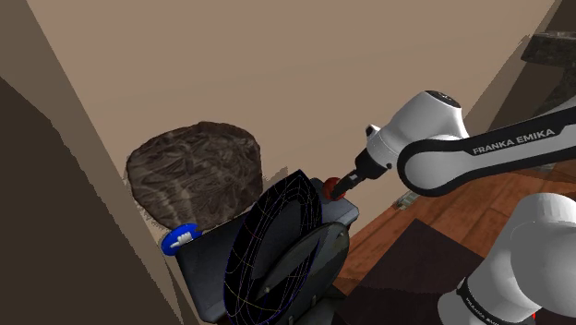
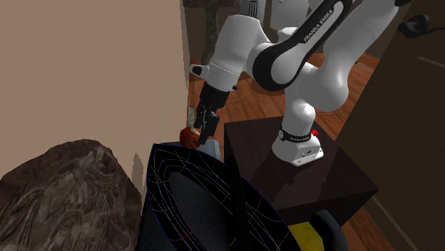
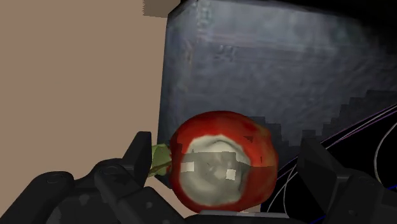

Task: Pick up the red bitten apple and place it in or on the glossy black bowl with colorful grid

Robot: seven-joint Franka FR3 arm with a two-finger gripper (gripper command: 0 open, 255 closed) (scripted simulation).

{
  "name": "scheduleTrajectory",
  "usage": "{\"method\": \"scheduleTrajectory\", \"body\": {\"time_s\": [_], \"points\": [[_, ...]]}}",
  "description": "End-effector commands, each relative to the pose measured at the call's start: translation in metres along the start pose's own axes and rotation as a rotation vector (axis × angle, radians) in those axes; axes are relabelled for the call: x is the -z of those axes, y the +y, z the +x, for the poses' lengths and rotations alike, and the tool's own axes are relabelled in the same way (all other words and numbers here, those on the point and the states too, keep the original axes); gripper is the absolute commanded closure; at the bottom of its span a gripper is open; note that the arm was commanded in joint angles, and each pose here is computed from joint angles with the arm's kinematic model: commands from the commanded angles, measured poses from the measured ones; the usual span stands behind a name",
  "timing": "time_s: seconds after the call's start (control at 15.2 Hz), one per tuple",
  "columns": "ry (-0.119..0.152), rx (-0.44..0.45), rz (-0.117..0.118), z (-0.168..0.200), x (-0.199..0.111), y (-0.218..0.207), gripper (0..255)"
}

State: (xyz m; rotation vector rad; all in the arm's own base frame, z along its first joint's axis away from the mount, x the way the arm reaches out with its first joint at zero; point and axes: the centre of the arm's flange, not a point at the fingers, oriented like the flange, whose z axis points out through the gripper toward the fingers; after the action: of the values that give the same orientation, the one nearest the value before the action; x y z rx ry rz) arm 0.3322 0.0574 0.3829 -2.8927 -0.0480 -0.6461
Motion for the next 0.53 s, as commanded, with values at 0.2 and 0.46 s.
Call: {"method": "scheduleTrajectory", "body": {"time_s": [0.2, 0.46], "points": [[0.0, 0.0, 0.0, 0.0002, -0.0003, 0.0001, 0], [0.0, 0.0, 0.0, 0.0001, -0.0002, 0.0002, 255]]}}
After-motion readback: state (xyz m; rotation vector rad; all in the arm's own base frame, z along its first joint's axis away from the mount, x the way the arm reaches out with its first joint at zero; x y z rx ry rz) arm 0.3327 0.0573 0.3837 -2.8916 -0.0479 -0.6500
